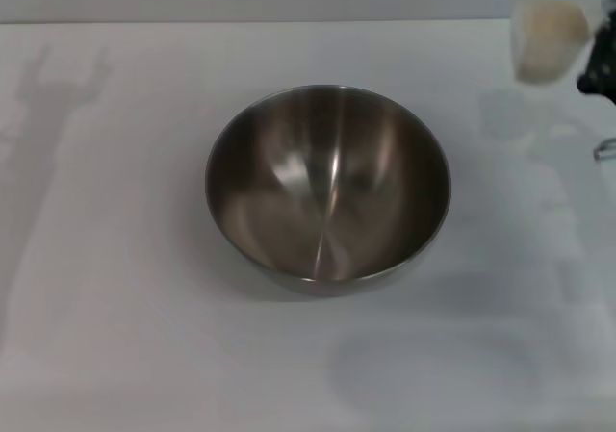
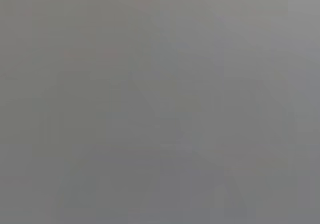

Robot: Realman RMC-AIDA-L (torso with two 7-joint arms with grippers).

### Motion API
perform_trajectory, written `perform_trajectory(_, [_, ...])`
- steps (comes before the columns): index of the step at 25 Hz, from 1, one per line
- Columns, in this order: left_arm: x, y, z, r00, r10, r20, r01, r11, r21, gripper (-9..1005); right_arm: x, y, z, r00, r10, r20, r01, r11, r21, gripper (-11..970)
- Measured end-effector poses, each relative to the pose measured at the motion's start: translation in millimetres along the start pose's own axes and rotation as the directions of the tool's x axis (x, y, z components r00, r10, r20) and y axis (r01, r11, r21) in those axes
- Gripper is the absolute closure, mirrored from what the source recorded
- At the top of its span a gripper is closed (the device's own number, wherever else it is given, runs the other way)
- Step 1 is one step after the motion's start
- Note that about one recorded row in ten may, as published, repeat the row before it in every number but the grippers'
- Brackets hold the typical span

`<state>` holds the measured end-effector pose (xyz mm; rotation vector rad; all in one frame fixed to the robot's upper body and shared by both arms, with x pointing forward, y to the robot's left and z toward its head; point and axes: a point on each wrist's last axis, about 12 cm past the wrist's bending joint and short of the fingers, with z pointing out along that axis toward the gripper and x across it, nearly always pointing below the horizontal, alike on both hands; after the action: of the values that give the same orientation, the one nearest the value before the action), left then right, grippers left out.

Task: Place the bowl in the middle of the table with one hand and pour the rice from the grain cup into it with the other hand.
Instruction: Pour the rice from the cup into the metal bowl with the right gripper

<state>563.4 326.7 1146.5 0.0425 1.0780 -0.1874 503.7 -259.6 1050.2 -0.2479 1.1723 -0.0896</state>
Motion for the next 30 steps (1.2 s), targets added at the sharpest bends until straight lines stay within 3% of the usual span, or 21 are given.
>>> perform_trajectory(5, [-0.3,-1.6,1.3,1.0,-0.008,0.004,0.008,1.0,0.003,186,-8.3,12.9,24.1,0.983,-0.16,0.091,0.169,0.981,-0.095,933])
perform_trajectory(10, [-1.1,-3.3,3.9,1.0,-0.008,0.008,0.008,1.0,0.007,186,-13.6,29.1,35.3,0.916,-0.35,0.193,0.384,0.906,-0.177,935])
perform_trajectory(14, [-1.8,-3.2,5.8,1.0,-0.007,0.012,0.007,1.0,0.005,186,-15.6,40.5,37.0,0.814,-0.508,0.281,0.567,0.8,-0.195,934])
perform_trajectory(19, [-2.6,-1.5,6.2,1.0,-0.003,0.015,0.003,1.0,-0.001,186,-18.2,51.2,37.3,0.638,-0.66,0.396,0.757,0.634,-0.162,936])
perform_trajectory(24, [-3.4,0.7,5.9,1.0,-0.006,0.025,0.007,1.0,-0.026,186,-17.2,55.0,40.8,0.492,-0.733,0.47,0.86,0.495,-0.128,937])
perform_trajectory(30, [-2.6,2.1,2.5,1.0,-0.01,0.024,0.011,0.999,-0.047,186,-16.3,53.4,44.9,0.366,-0.769,0.524,0.92,0.383,-0.081,940])
